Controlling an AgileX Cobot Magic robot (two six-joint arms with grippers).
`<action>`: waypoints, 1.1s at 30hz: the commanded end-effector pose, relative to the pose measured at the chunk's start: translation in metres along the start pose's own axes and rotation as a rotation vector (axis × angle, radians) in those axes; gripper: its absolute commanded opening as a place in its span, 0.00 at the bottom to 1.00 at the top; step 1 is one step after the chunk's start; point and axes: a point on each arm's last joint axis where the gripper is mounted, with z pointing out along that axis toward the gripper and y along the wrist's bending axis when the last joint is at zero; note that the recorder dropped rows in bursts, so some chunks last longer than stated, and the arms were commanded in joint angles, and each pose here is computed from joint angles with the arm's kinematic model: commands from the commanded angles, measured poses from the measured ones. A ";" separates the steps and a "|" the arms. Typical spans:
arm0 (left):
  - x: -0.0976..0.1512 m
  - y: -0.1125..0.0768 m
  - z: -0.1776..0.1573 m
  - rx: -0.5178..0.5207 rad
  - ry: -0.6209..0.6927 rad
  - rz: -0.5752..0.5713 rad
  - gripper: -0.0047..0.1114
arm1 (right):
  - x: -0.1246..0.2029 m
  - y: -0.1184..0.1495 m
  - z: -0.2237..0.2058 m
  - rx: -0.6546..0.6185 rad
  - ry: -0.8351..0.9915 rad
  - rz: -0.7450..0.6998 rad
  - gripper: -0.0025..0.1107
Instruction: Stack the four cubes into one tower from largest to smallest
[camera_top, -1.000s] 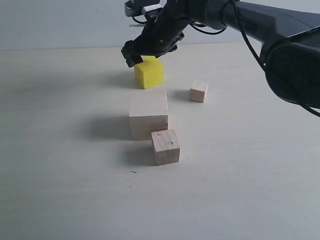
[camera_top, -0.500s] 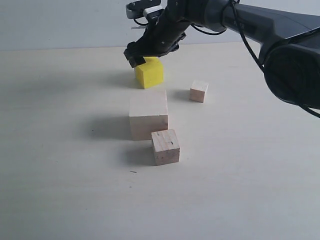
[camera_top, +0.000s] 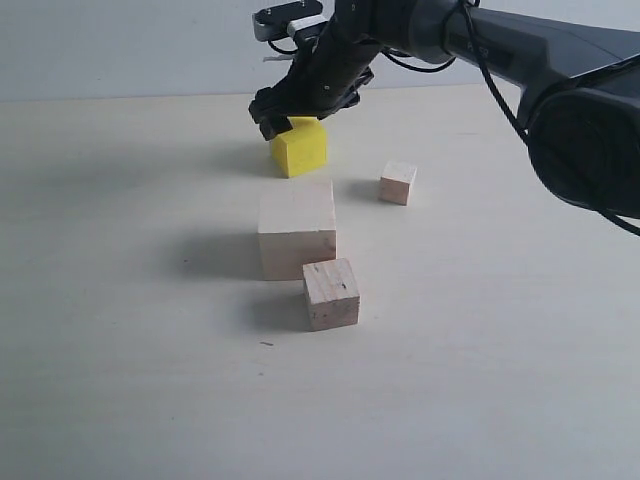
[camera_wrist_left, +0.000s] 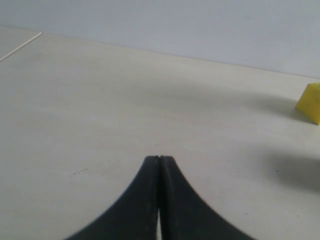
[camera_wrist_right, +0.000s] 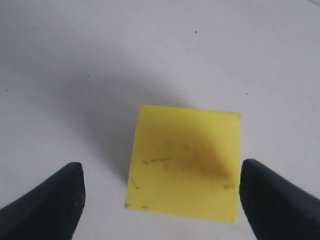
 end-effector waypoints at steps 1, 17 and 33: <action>0.000 0.000 0.000 0.006 -0.009 0.003 0.04 | 0.003 -0.002 0.003 0.026 0.024 0.007 0.73; 0.000 0.000 0.000 0.006 -0.009 0.003 0.04 | 0.004 -0.002 0.009 0.017 0.011 0.016 0.73; 0.000 0.000 0.000 0.006 -0.009 0.003 0.04 | 0.005 -0.002 0.013 0.018 0.001 0.019 0.72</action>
